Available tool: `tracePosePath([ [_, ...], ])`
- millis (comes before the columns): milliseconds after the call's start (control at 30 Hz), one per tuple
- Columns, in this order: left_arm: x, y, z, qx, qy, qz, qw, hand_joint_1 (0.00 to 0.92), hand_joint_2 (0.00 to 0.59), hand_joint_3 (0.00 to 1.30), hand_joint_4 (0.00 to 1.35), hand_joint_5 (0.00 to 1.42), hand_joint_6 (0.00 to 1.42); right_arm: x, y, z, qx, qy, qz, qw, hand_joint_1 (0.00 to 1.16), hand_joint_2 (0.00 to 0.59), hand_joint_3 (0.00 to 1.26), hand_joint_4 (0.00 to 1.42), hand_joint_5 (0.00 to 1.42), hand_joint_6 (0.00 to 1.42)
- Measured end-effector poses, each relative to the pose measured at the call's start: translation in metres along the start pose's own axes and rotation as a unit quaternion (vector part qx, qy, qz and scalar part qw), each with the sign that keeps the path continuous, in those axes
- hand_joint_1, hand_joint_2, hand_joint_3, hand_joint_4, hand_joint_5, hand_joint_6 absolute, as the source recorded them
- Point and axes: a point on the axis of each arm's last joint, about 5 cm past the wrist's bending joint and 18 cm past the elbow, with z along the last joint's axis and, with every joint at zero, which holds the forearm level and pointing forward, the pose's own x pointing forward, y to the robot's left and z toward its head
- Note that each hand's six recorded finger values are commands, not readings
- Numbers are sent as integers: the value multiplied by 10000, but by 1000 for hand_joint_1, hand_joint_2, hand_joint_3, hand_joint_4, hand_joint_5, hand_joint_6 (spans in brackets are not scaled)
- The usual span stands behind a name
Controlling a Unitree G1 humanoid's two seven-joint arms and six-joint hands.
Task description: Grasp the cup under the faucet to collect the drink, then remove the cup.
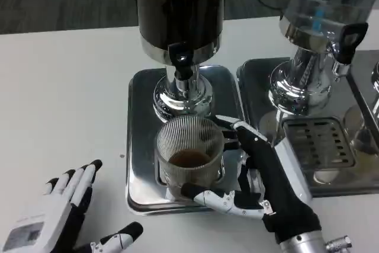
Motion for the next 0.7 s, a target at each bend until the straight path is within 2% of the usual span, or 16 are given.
tracePosePath([
  [167, -20, -19, 1, -27, 59, -38, 10000, 0, 104, 0, 0, 0, 0, -40, -7, 0, -1, 36, 47, 10000, 941, 173, 538, 645, 913, 1334],
  [300, -31, -25, -3, -25, 89, -58, 9999, 0, 104, 0, 0, 0, 0, -59, -25, 35, -1, -52, 77, 10000, 941, 173, 538, 645, 913, 1334],
  [700, -39, -31, -5, -30, 123, -76, 9999, 0, 104, 0, 0, 0, 0, -61, -42, 33, 5, -40, 125, 9999, 936, 181, 538, 645, 913, 1321],
])
